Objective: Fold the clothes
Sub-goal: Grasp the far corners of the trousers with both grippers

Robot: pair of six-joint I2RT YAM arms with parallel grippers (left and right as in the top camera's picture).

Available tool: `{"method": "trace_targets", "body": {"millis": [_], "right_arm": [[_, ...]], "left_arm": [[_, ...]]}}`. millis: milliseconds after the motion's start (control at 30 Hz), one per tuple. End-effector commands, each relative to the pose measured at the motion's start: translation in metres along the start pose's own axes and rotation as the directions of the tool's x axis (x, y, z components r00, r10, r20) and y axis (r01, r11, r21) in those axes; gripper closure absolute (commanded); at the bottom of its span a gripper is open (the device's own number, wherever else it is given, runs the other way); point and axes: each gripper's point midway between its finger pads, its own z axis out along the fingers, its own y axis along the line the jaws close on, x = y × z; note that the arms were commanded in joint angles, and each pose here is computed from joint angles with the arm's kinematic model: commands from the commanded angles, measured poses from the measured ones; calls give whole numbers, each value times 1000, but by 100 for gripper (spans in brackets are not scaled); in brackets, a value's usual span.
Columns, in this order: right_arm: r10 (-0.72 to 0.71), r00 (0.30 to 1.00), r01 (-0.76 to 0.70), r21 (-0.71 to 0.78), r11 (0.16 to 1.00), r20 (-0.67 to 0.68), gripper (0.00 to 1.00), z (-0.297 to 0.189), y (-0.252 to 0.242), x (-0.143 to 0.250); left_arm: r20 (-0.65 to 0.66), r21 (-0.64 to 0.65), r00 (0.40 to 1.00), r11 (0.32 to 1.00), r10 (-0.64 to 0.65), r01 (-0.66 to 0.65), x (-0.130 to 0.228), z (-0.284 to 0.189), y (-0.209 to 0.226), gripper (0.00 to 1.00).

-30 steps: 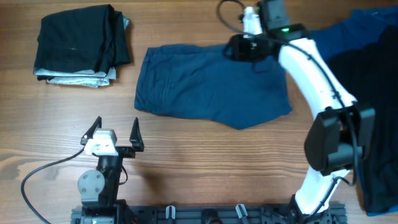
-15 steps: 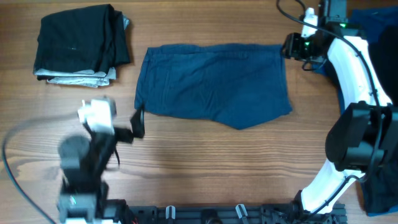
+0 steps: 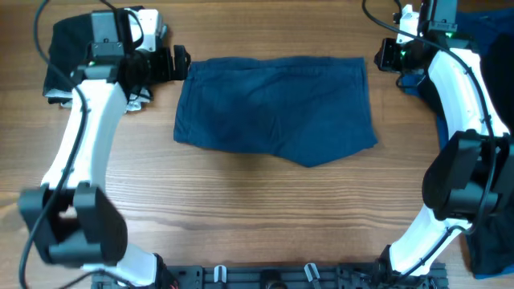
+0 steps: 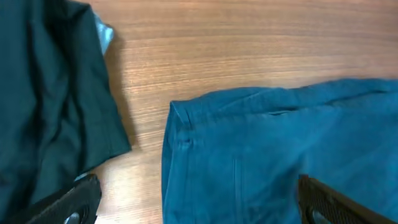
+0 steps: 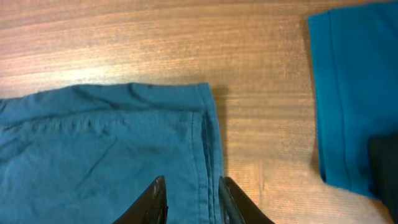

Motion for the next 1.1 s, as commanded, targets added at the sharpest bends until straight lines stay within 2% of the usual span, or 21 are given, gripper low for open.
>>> {"method": "trace_targets", "body": {"millis": [0,100,200,333,567,767,800,833,867,1033,1067], "right_arm": [[9,999,-11,-46,999,-46,71,31,1,15],[10,999,-12,-58,998,-41,70,47,0,15],[6,999,-10,-60,998,-52,63,66,-1,20],[1,997,-6,-66,998,-79,60,87,1,29],[-31,993,22,-84,996,-112,58,121,15,44],[-43,994,34,-89,995,-104,58,129,19,45],[-44,994,35,-90,995,-100,61,129,19,44],[-45,994,36,-89,995,-99,83,129,19,44],[-44,994,35,-89,995,-100,96,129,19,44],[-42,993,33,-89,995,-107,96,129,19,45],[-43,993,33,-89,995,-108,96,129,19,46]], "left_arm": [[-10,73,1000,997,17,-16,0,30,-3,1],[-10,72,1000,997,14,-13,3,52,3,2],[-12,72,1000,997,14,-13,7,70,8,2],[-21,72,1000,997,11,-9,12,85,12,1],[-6,72,1000,997,15,-14,9,88,13,1],[-16,72,1000,997,12,-11,12,88,13,0],[-18,72,1000,997,12,-10,12,88,13,0],[-19,72,1000,997,12,-10,12,88,13,0],[-19,72,1000,997,12,-10,12,88,13,0],[-18,73,1000,997,12,-10,12,88,13,1],[-18,77,1000,997,12,-10,12,88,12,8]]}}
